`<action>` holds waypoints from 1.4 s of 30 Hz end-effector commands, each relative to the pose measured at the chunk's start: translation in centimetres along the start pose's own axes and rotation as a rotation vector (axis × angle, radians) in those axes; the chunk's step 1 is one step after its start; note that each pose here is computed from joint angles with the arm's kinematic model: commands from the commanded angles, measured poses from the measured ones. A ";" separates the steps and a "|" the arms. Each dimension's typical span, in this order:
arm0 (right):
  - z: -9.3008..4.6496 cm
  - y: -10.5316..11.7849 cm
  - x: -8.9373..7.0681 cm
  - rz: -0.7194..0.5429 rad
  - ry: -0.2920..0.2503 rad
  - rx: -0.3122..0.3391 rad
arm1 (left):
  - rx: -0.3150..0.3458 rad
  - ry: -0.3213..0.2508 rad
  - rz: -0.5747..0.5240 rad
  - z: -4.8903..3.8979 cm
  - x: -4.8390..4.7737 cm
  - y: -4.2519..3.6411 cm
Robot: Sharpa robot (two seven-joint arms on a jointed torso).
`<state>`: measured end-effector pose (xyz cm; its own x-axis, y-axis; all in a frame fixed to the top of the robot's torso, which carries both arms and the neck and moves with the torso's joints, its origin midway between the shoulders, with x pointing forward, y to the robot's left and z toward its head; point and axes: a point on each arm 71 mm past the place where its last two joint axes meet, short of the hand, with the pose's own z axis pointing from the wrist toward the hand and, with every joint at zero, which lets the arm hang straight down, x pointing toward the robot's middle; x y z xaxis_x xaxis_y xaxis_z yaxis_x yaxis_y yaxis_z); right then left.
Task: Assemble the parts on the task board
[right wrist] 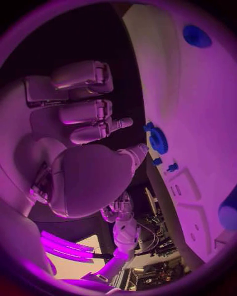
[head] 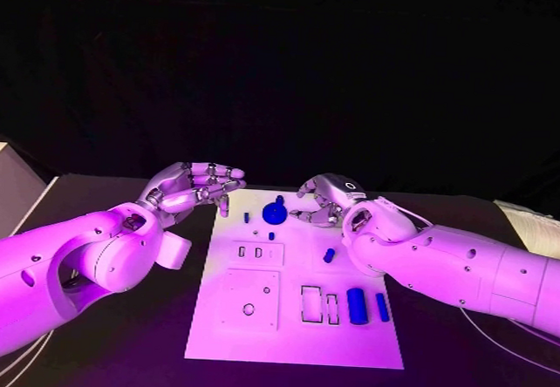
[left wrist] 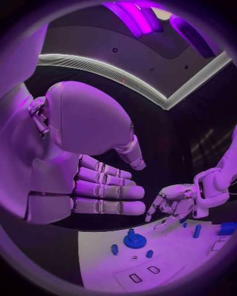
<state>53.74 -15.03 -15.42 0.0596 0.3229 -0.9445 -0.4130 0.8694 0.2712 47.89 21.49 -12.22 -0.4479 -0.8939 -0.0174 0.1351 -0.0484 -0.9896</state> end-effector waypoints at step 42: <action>-6.7 -14.1 -3.6 0.103 0.148 0.092 | -0.003 0.016 -0.006 -0.16 -0.05 0.42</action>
<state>53.31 -31.11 -16.79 -0.0910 0.3727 -0.9235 -0.3179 0.8680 0.3816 47.93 21.77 -12.76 -0.4457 -0.8950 -0.0150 0.1246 -0.0454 -0.9912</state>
